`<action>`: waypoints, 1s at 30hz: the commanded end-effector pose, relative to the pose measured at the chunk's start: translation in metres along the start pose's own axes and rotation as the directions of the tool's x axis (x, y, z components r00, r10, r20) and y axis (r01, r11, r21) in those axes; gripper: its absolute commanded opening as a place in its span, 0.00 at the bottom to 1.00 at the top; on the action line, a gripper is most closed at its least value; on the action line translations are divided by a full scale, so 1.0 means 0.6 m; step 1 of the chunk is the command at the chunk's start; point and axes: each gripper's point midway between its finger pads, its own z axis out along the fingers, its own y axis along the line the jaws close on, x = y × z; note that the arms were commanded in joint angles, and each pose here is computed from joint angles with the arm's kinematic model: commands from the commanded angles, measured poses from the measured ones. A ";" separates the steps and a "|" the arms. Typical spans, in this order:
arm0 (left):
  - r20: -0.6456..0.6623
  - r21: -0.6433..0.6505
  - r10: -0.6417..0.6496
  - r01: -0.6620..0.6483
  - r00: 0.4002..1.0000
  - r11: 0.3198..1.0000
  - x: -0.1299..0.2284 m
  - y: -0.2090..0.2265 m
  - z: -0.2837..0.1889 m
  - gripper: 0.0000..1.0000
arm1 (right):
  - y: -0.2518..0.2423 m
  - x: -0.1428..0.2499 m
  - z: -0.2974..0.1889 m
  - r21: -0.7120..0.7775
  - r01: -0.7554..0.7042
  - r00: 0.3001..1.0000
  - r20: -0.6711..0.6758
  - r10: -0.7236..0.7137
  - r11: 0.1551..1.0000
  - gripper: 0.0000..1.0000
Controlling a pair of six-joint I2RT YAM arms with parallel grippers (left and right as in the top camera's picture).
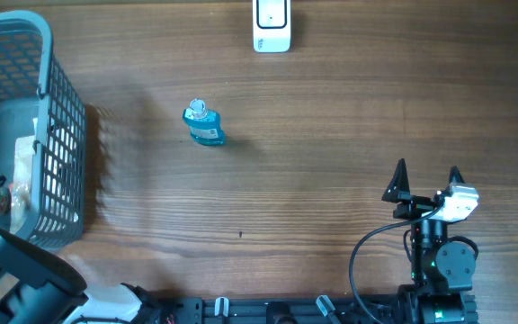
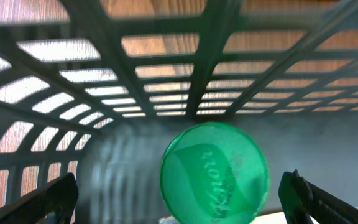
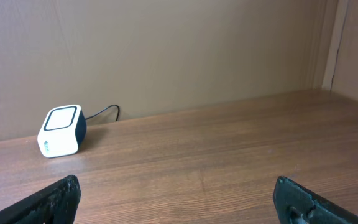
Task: Scan the item barcode
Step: 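Lower the left gripper and grasp the green-lidded jar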
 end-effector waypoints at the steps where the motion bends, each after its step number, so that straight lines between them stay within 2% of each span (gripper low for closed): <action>1: -0.006 -0.024 -0.001 0.001 1.000 1.000 0.020 0.008 0.020 1.00 | 0.004 -0.002 0.000 -0.013 0.016 1.000 0.006 -0.016 1.000 1.00; 10: 0.015 0.008 -0.016 0.016 1.000 1.000 0.021 -0.002 0.031 1.00 | 0.004 -0.002 0.000 -0.013 0.016 1.000 0.006 -0.016 1.000 1.00; 20: -0.022 0.113 -0.028 0.030 0.999 0.993 0.027 -0.036 0.029 1.00 | 0.004 -0.002 0.000 -0.013 0.016 1.000 0.006 -0.016 1.000 1.00; 30: -0.029 0.134 0.004 0.000 1.000 0.991 0.044 -0.061 0.033 1.00 | 0.004 -0.002 0.000 -0.013 0.016 1.000 0.007 -0.016 1.000 1.00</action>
